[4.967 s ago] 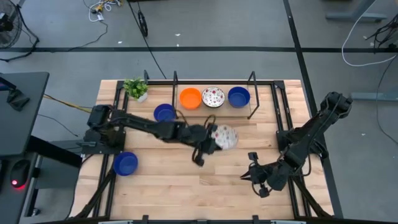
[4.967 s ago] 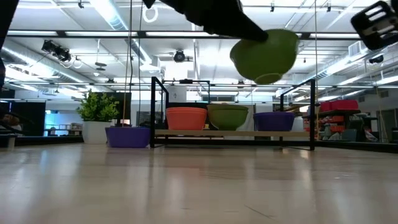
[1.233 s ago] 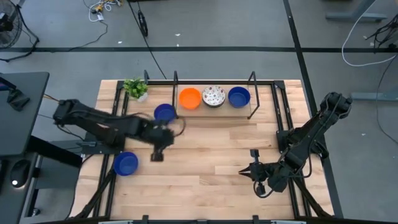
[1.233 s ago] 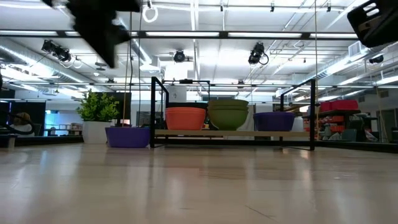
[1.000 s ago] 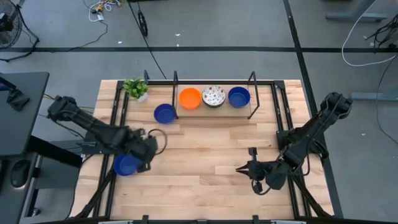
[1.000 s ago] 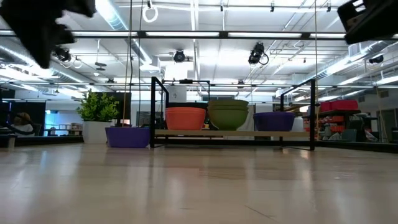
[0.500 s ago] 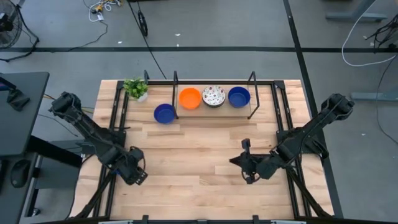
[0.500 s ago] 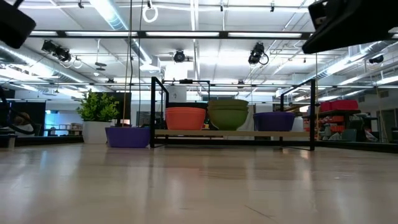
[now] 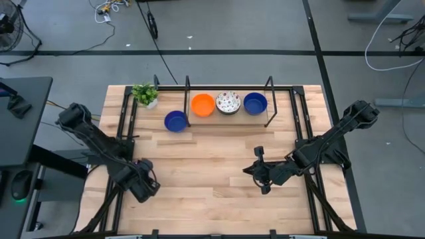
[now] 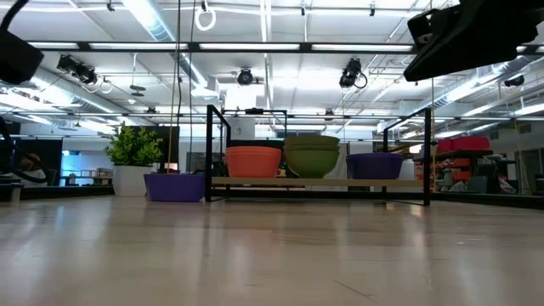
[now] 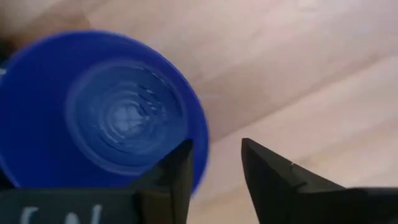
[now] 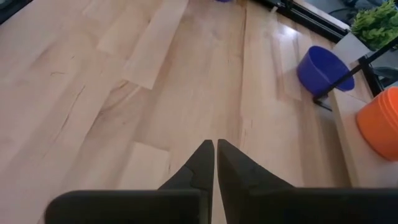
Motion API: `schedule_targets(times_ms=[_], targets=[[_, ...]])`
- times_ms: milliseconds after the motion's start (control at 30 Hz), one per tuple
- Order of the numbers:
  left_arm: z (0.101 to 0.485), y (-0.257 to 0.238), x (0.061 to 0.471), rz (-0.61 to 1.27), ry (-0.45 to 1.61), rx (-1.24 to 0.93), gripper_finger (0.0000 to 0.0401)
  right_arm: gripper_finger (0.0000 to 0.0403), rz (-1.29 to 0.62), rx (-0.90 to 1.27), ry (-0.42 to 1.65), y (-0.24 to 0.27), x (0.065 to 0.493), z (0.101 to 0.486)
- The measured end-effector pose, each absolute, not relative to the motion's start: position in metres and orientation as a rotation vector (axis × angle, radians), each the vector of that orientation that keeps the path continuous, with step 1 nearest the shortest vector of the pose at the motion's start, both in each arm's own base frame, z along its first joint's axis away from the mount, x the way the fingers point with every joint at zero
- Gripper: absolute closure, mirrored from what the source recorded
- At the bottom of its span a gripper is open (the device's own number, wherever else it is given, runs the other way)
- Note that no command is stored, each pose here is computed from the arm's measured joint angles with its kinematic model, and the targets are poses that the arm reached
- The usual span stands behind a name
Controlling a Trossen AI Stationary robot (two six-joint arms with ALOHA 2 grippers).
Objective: Pick & Place Mini bowls
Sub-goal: Stack the blue bowl on top of the blue bowl on the shelf
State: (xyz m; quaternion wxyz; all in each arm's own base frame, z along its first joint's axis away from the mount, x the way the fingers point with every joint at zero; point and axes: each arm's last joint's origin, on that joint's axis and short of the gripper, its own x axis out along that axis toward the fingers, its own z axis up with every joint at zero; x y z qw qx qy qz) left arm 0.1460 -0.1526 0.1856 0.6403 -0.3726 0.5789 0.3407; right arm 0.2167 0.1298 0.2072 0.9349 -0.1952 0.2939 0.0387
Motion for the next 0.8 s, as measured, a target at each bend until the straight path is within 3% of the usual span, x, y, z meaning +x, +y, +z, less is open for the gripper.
schedule_targets(times_ms=[533,667,800], targets=[[0.181,-0.139,0.157,0.783,1.332,-0.725,0.0386,0.038,0.083,-0.354,0.611,0.13,0.216,0.207],[0.18,-0.139,0.157,0.786,1.335,-0.726,0.0379,0.038,0.083,-0.347,0.611,0.131,0.216,0.207],[0.18,-0.139,0.158,0.785,1.326,-0.719,0.0336,0.038,0.078,-0.336,0.617,0.13,0.216,0.206]])
